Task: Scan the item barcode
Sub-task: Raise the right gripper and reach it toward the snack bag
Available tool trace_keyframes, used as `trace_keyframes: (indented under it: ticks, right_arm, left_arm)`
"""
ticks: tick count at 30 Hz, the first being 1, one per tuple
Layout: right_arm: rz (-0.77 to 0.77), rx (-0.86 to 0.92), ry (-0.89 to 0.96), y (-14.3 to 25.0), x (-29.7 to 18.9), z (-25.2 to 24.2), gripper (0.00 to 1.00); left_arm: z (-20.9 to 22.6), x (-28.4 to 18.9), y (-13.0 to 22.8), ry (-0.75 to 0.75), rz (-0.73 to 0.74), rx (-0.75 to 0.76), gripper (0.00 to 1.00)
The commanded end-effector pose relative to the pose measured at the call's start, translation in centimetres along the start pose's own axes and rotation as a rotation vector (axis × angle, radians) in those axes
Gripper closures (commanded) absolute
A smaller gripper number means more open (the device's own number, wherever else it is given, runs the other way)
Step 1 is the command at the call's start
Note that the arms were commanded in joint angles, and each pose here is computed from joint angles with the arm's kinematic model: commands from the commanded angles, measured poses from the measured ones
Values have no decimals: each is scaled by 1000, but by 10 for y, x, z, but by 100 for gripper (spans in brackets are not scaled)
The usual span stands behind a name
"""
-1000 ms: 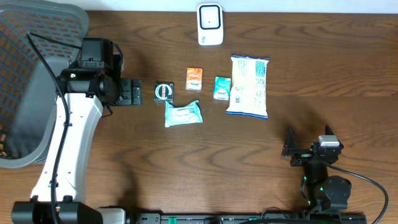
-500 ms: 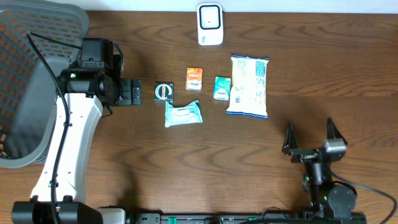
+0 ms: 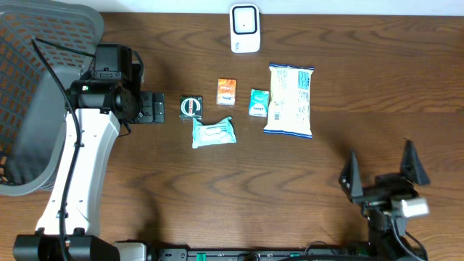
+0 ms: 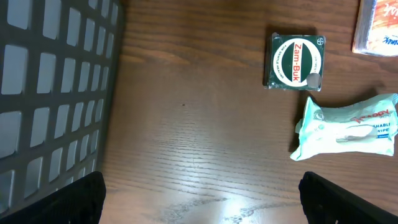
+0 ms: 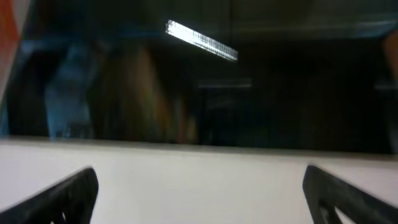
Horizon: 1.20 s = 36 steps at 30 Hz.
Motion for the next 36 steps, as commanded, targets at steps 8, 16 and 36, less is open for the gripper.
trace_keyframes:
  ticks: [8,16,36]
  right_arm:
    - [52,17,101,4,25,-21,1]
    - [127,-14,70,-6,90,-24,1]
    - [806,400,-511,113,171,41,1]
  left_arm:
    - [1,4,3,-8,15,8,2]
    - [1,4,3,-8,15,8,2]
    - [1,4,3,-8,15,8,2]
Point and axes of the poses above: each gripper's point midway between its finger pads, its own x axis out along the fingers, its own z axis along the line the jaws close on, y = z × x, the point moved 1 cm from there along -x, back along the fingers, and after that the axes turned 5 degrees about x, right-handed, at the moved point
